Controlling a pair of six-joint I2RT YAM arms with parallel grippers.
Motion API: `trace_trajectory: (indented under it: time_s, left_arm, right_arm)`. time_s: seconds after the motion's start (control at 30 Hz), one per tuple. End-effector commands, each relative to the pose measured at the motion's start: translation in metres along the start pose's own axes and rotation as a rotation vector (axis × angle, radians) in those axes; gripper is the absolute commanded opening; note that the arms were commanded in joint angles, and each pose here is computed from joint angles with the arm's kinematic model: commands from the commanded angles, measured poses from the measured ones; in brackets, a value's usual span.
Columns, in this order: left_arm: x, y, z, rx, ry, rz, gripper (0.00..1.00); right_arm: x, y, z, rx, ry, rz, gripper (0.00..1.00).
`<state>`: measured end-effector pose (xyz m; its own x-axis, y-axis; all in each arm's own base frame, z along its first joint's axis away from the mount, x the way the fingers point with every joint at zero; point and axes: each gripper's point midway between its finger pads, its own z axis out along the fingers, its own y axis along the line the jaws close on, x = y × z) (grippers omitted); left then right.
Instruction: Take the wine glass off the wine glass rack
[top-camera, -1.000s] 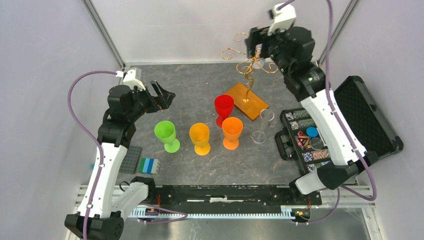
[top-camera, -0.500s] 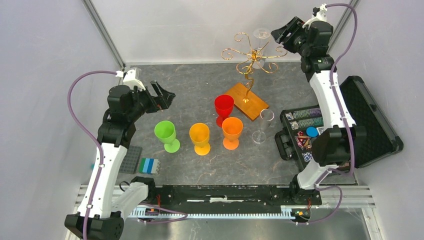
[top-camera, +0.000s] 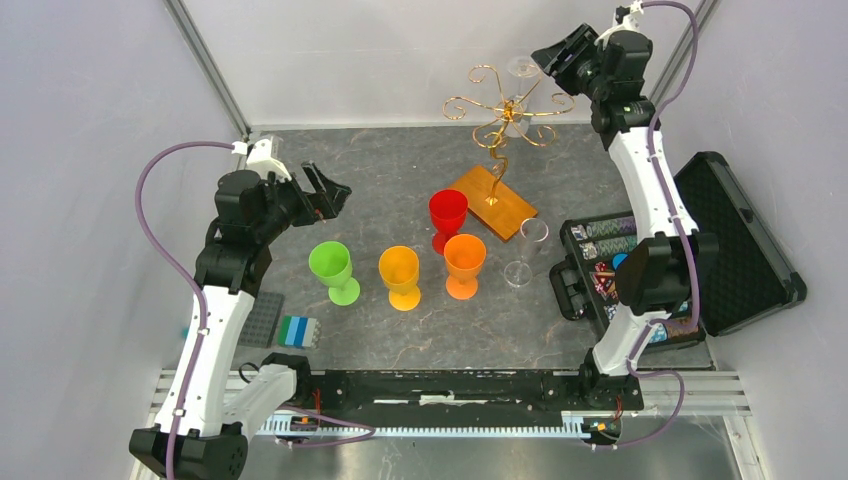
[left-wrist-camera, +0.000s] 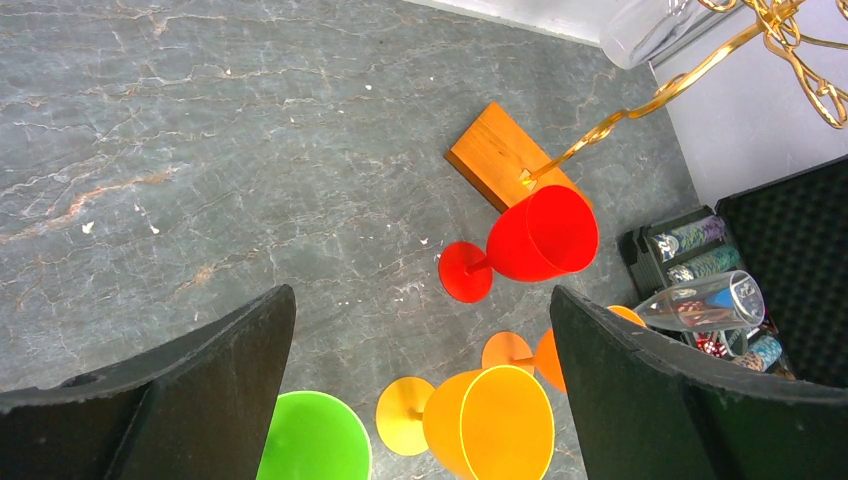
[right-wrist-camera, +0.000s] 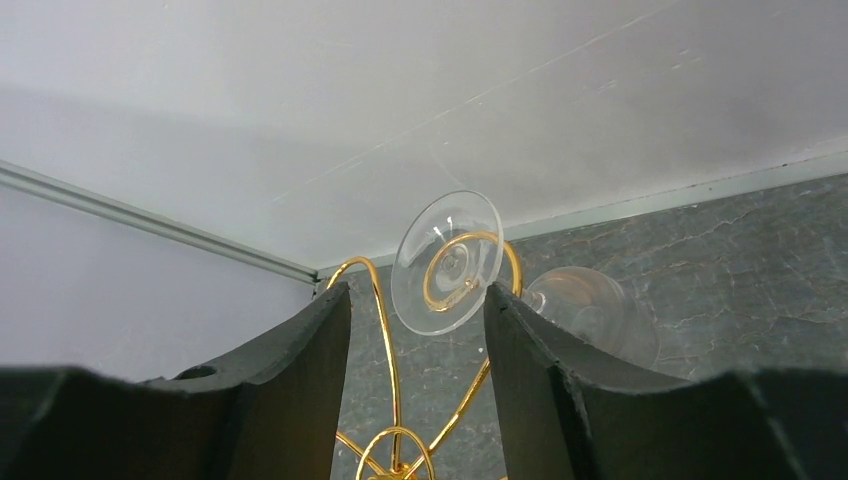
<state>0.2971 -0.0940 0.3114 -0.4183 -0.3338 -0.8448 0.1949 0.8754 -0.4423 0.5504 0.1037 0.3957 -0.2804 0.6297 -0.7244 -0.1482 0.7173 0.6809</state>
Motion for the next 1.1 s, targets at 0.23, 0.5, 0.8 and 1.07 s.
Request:
trace_trajectory:
  time_s: [0.23,0.5,0.8,1.07]
  left_arm:
    - [-0.014,-0.010,-0.004,0.041,-0.041,0.018,1.00]
    - [-0.013,-0.008,-0.004,0.035,-0.040,0.021,1.00]
    - [-0.012,-0.006,-0.003,0.028,-0.037,0.025,1.00]
    - [-0.011,-0.004,-0.004,0.021,-0.040,0.030,1.00]
  right_arm:
    - [-0.009,0.009,0.003,-0.004,-0.044,0.041,0.49]
    - [-0.001,0.004,0.009,0.024,-0.043,0.025,0.48]
    - [0.002,0.004,0.013,0.071,-0.082,-0.110,0.46]
    - [-0.010,-0.001,0.013,0.148,-0.171,-0.221,0.47]
